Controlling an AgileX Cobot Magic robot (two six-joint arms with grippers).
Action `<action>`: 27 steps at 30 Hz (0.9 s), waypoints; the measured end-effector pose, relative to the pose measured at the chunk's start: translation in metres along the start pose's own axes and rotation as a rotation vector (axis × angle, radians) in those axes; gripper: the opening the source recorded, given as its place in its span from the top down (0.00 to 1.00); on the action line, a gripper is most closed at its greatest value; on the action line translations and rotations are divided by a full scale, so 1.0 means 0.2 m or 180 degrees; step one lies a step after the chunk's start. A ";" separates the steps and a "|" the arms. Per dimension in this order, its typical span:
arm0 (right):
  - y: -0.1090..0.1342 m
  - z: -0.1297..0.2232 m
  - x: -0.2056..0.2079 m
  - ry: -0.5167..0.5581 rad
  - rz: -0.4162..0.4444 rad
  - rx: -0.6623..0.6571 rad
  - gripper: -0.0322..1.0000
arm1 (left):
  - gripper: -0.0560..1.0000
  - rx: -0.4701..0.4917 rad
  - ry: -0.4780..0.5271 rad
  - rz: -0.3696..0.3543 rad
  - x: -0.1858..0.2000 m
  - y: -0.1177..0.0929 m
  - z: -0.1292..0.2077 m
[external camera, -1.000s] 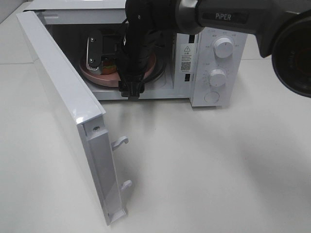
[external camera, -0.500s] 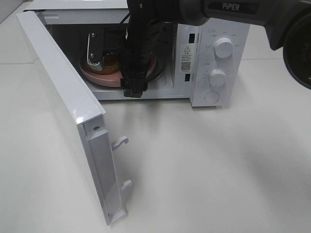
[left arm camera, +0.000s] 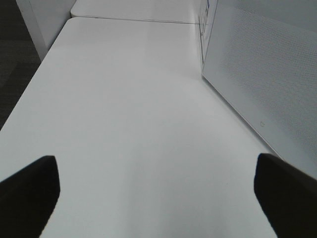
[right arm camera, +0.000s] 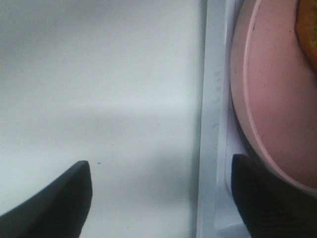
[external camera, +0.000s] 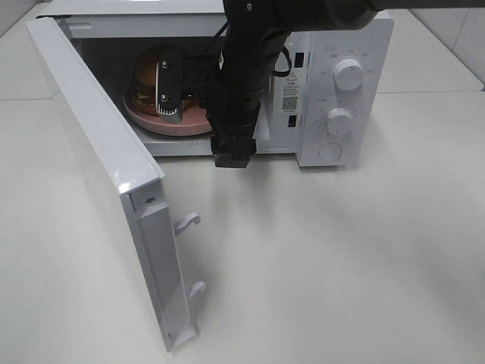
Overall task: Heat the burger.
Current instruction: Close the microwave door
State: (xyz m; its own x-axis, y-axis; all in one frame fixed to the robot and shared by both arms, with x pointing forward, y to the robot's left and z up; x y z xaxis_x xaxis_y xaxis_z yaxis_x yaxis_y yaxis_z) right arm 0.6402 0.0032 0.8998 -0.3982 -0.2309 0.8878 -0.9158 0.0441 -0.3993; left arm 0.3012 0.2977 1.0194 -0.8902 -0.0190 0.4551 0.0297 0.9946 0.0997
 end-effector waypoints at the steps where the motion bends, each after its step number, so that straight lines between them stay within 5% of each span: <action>1: 0.00 0.00 0.00 0.0000 0.0000 0.0000 0.22 | 0.01 0.0000 0.0000 0.0000 0.00 0.00 0.00; 27: 0.34 0.31 0.52 0.0341 -0.0313 -0.0625 0.22 | 0.01 0.0000 0.0000 0.0000 0.00 0.00 0.00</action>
State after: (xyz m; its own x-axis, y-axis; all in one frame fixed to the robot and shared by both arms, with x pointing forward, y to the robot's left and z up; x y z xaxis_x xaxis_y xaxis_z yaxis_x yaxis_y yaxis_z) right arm 0.5405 -0.0776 0.9511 -0.3004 -0.1395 0.9435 -0.9390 0.2172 -0.2669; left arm 0.3012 0.2977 1.0194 -0.8902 -0.0190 0.4551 0.0297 0.9946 0.0997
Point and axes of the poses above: a point on each arm's last joint axis where the gripper is mounted, x pointing back along that axis away from the gripper, y along the wrist's bending axis when the last joint is at zero, z = x × y, the point moved 8 cm from there along -x, pointing out along that axis toward the gripper, and after that the axes turned 8 degrees about -x, right-handed, at the moved point
